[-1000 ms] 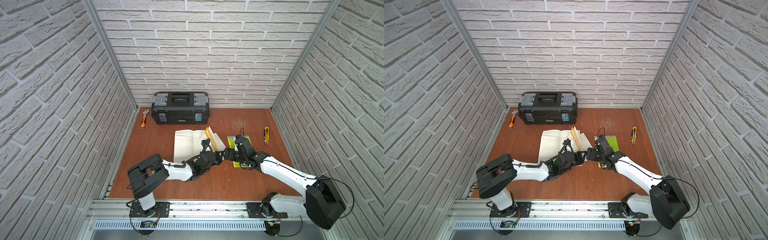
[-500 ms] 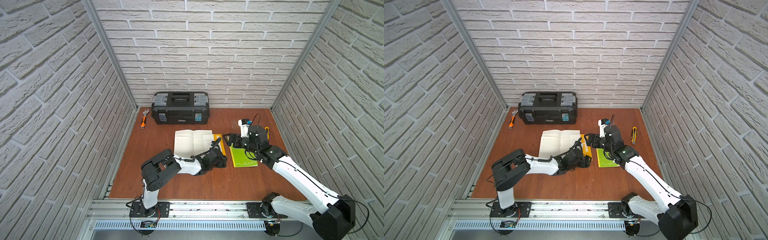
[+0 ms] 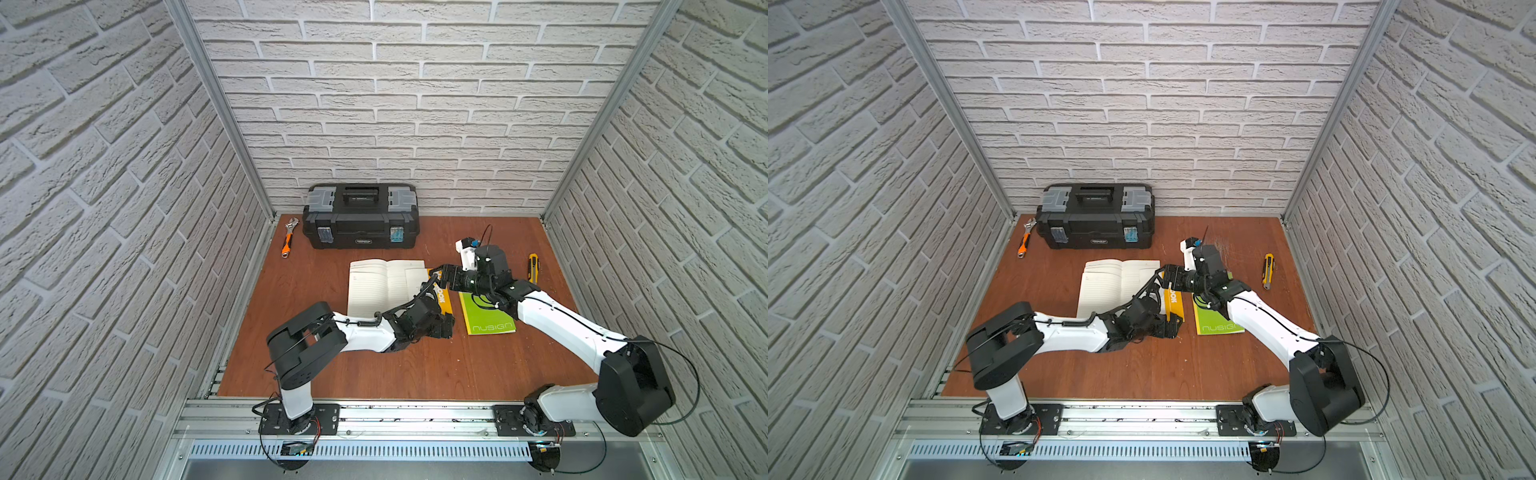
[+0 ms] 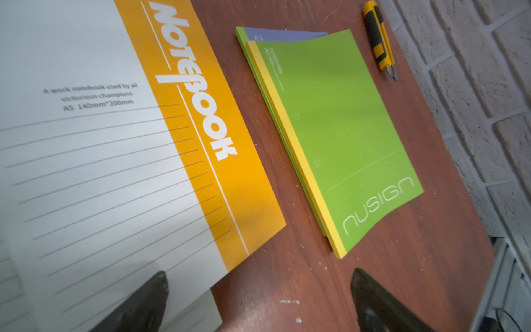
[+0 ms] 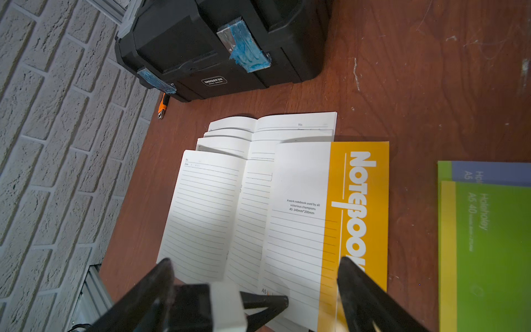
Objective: Close the notebook
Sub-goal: Close the notebook, then pick up the notebook at the notebook.
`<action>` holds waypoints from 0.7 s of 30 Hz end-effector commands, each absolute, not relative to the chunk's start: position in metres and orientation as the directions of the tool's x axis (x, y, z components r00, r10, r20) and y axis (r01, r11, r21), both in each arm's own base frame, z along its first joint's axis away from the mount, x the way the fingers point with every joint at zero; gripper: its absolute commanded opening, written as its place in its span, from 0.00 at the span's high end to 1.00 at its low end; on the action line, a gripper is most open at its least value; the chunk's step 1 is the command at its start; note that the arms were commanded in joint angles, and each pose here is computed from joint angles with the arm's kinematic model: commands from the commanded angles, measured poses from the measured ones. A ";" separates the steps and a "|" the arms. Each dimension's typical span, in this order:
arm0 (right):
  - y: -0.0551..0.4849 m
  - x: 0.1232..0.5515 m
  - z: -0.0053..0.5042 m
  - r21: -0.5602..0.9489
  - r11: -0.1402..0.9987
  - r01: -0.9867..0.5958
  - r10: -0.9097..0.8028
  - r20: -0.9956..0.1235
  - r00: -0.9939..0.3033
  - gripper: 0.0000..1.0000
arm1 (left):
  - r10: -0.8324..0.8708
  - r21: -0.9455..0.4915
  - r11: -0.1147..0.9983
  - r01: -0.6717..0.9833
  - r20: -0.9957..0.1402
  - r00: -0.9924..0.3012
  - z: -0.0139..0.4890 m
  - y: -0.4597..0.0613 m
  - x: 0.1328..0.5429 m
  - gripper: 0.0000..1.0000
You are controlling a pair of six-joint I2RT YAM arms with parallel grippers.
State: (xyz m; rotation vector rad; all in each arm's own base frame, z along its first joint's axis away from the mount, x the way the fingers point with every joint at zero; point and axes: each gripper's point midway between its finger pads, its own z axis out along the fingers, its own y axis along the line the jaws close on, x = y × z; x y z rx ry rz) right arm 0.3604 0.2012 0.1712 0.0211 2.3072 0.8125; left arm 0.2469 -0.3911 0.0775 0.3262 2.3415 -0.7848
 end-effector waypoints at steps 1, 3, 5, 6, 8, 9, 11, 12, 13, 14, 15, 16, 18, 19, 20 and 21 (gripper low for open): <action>0.211 0.372 0.181 0.597 0.767 -0.237 0.256 -0.622 -0.740 0.12 | 0.029 -0.445 0.760 0.473 -0.705 -0.709 0.122 -0.391 0.241 0.02; 0.214 0.374 0.176 0.609 0.759 -0.228 0.260 -0.606 -0.751 0.12 | 0.034 -0.426 0.782 0.455 -0.700 -0.714 0.132 -0.381 0.237 0.02; 0.217 0.376 0.167 0.620 0.754 -0.218 0.263 -0.589 -0.764 0.13 | 0.046 -0.399 0.813 0.425 -0.683 -0.729 0.137 -0.365 0.233 0.02; 0.218 0.377 0.164 0.624 0.751 -0.214 0.266 -0.583 -0.768 0.13 | 0.053 -0.387 0.824 0.415 -0.676 -0.735 0.139 -0.358 0.231 0.02; 0.221 0.378 0.153 0.635 0.746 -0.200 0.271 -0.564 -0.780 0.13 | 0.072 -0.355 0.850 0.390 -0.654 -0.753 0.140 -0.340 0.224 0.02; 0.222 0.378 0.148 0.643 0.741 -0.194 0.273 -0.553 -0.787 0.13 | 0.077 -0.345 0.857 0.382 -0.647 -0.758 0.141 -0.333 0.222 0.02; 0.226 0.378 0.135 0.653 0.736 -0.179 0.272 -0.527 -0.805 0.14 | 0.091 -0.330 0.866 0.375 -0.633 -0.768 0.141 -0.318 0.215 0.02; 0.228 0.378 0.130 0.655 0.735 -0.175 0.270 -0.520 -0.811 0.14 | 0.089 -0.328 0.870 0.370 -0.632 -0.770 0.142 -0.312 0.213 0.02; 0.229 0.378 0.125 0.655 0.736 -0.171 0.268 -0.515 -0.814 0.14 | 0.087 -0.328 0.870 0.368 -0.632 -0.770 0.144 -0.306 0.210 0.02; 0.229 0.377 0.119 0.653 0.739 -0.166 0.266 -0.509 -0.819 0.14 | 0.079 -0.333 0.869 0.366 -0.636 -0.767 0.146 -0.300 0.208 0.02; 0.229 0.377 0.115 0.650 0.743 -0.160 0.264 -0.504 -0.823 0.14 | 0.066 -0.341 0.869 0.359 -0.639 -0.766 0.146 -0.295 0.208 0.02; 0.230 0.376 0.110 0.649 0.745 -0.157 0.260 -0.499 -0.827 0.14 | 0.046 -0.359 0.864 0.353 -0.641 -0.766 0.147 -0.290 0.207 0.02; 0.229 0.374 0.103 0.645 0.749 -0.149 0.255 -0.489 -0.834 0.14 | 0.005 -0.412 0.842 0.348 -0.640 -0.768 0.148 -0.283 0.208 0.02; 0.228 0.373 0.098 0.641 0.754 -0.144 0.251 -0.484 -0.838 0.14 | -0.020 -0.448 0.823 0.349 -0.637 -0.770 0.148 -0.283 0.209 0.02; 0.227 0.372 0.095 0.635 0.759 -0.141 0.247 -0.482 -0.840 0.14 | -0.042 -0.482 0.805 0.346 -0.628 -0.777 0.147 -0.282 0.211 0.02; 0.227 0.371 0.092 0.631 0.763 -0.139 0.244 -0.480 -0.842 0.14 | -0.063 -0.507 0.795 0.334 -0.617 -0.785 0.144 -0.280 0.214 0.02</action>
